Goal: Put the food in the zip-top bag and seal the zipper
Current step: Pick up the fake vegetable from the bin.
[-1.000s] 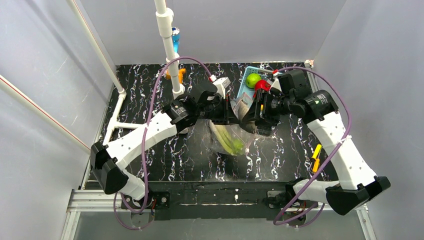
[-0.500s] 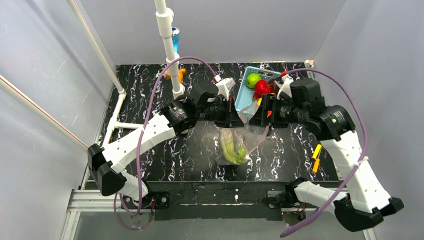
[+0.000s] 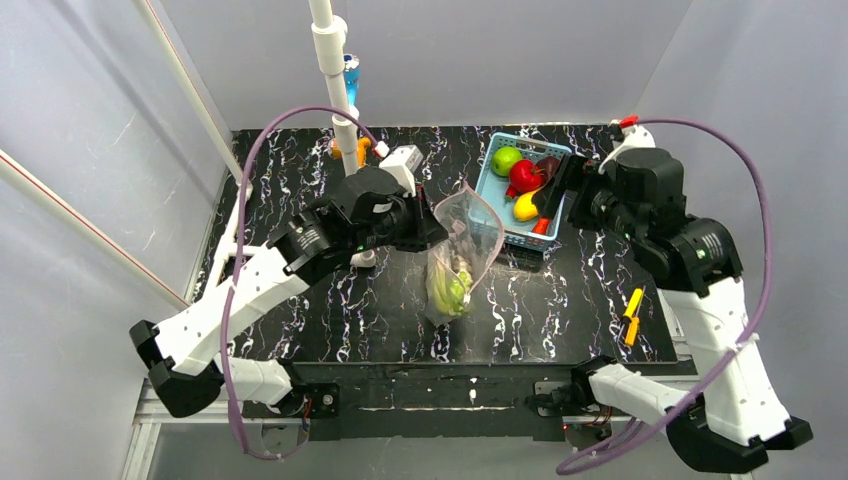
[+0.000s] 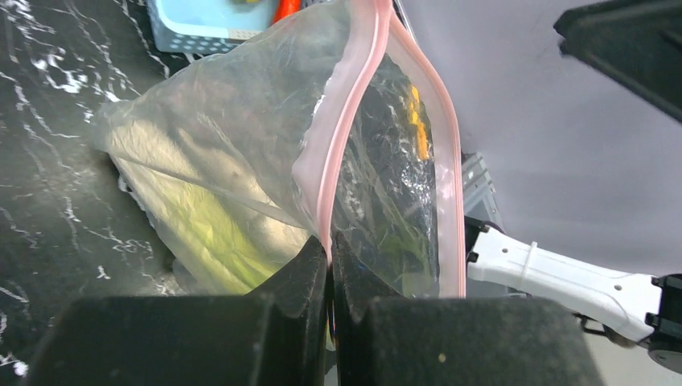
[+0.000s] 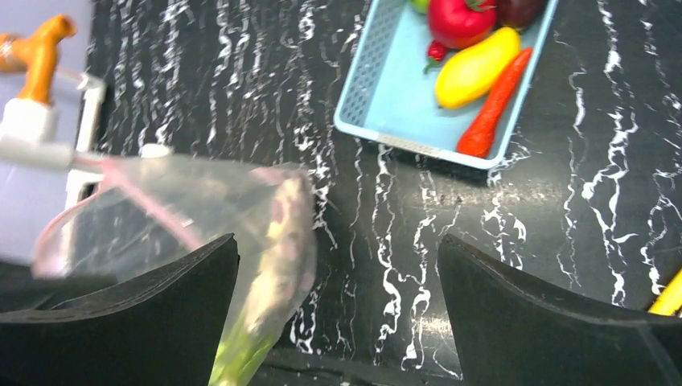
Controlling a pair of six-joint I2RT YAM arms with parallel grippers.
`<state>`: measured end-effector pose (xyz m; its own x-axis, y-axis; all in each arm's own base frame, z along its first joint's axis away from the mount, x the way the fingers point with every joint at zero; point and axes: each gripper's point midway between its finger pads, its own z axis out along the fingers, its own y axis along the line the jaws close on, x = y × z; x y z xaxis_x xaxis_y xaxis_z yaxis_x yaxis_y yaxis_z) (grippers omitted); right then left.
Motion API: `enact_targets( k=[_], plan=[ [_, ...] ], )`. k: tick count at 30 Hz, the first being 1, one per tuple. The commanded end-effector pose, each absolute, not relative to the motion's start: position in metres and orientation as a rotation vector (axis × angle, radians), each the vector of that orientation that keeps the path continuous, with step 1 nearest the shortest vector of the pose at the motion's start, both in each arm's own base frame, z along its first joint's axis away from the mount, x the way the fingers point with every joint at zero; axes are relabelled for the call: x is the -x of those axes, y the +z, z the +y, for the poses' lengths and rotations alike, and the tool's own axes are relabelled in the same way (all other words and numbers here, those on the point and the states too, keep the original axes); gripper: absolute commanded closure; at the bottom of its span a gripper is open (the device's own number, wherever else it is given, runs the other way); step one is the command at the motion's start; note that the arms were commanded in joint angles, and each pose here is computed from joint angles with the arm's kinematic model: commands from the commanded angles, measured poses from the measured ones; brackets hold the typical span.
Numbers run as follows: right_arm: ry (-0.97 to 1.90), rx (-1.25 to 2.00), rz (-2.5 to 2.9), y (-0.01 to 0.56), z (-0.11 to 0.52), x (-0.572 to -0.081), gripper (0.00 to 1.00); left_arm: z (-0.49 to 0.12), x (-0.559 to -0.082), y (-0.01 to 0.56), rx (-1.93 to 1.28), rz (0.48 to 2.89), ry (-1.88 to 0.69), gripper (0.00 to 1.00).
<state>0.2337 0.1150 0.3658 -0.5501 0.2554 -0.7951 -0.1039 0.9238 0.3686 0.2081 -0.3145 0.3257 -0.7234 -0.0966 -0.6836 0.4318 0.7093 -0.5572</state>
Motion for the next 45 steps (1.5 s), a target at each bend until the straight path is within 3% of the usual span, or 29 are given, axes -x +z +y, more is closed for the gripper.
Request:
enact_targets(
  k=[1,4,11,17,20,23,30,45],
  plan=[
    [0.436,-0.237,2.092,0.36,0.101,-0.278,0.02,-0.297,-0.218,0.345,-0.225,2.113,-0.882,1.0],
    [0.573,-0.296,2.133,0.344,0.103,-0.303,0.02,-0.303,-0.217,0.345,-0.282,2.115,-0.901,1.0],
    [0.523,-0.374,2.3,0.277,0.104,-0.364,0.02,-0.312,-0.219,0.322,-0.332,2.181,-0.925,1.0],
    [0.316,-0.43,2.466,0.207,0.099,-0.388,0.01,-0.313,-0.219,0.314,-0.34,2.169,-0.937,1.0],
    [0.166,-0.446,2.506,0.179,0.087,-0.401,0.09,-0.313,-0.218,0.313,-0.36,2.171,-0.94,1.0],
    [0.061,-0.48,2.54,0.161,0.079,-0.404,0.25,-0.314,-0.218,0.31,-0.347,2.177,-0.952,1.0],
    [-0.146,-0.446,2.591,0.123,0.065,-0.394,0.29,-0.323,-0.215,0.318,-0.393,2.165,-1.007,1.0],
    [-0.171,-0.411,2.726,0.052,0.074,-0.392,0.42,-0.325,-0.208,0.328,-0.412,2.158,-1.054,1.0]
  ],
)
